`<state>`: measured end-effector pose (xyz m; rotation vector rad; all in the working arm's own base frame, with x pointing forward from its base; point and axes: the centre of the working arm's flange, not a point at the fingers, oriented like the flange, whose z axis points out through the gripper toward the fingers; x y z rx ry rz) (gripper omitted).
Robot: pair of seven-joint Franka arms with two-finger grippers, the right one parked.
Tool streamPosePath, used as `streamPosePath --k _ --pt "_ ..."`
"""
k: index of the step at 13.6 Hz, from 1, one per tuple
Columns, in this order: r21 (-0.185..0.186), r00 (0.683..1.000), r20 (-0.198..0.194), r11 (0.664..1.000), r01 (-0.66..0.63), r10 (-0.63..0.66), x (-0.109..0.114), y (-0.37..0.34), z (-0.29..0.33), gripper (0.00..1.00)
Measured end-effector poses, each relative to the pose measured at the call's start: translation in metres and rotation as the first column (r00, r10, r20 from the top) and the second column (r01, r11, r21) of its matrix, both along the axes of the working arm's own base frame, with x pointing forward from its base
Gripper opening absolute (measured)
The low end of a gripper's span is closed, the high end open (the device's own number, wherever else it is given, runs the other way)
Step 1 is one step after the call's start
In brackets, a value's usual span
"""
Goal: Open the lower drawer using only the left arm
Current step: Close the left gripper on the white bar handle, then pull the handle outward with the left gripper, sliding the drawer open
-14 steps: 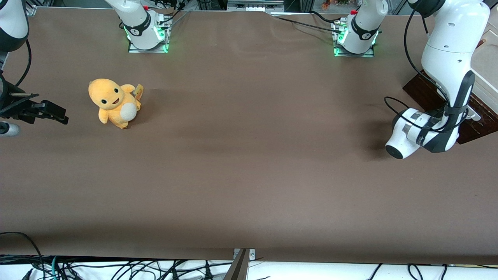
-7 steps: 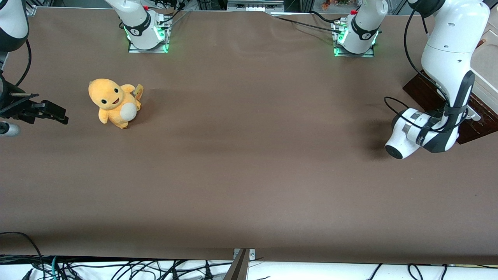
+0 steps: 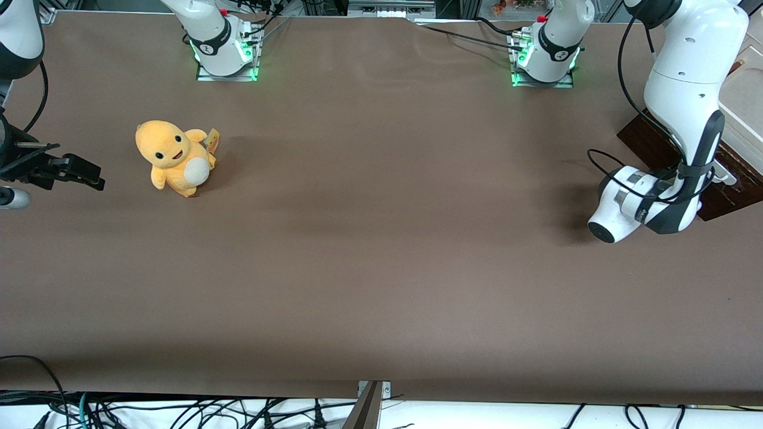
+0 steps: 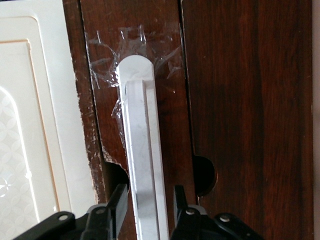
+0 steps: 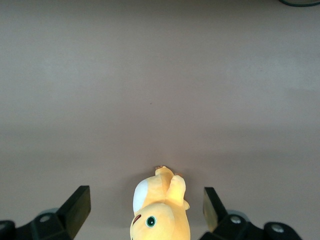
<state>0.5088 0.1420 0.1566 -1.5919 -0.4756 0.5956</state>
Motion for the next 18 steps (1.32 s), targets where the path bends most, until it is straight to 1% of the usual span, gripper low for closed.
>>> streamPosePath --k 1,2,3,5,6,7,18 --pt "0.000 1.000 0.000 1.000 0.001 -0.001 0.0001 -0.0003 0.0000 0.40" --pt "-0.001 1.000 0.000 1.000 0.001 -0.001 0.0002 -0.0007 -0.0001 0.33" --pt "-0.001 1.000 0.000 1.000 0.001 -0.001 0.0002 -0.0008 -0.0001 0.33" --pt "0.001 1.000 -0.001 1.000 0.000 0.000 0.0001 -0.0007 0.0005 0.22" --pt "0.003 1.000 -0.001 1.000 -0.001 0.001 0.0001 -0.0007 0.0007 0.21" --pt "0.018 1.000 0.016 1.000 -0.003 0.003 0.0004 -0.0006 0.0018 0.19" --pt "0.020 1.000 0.019 1.000 -0.003 0.003 0.0003 -0.0006 0.0018 0.19"
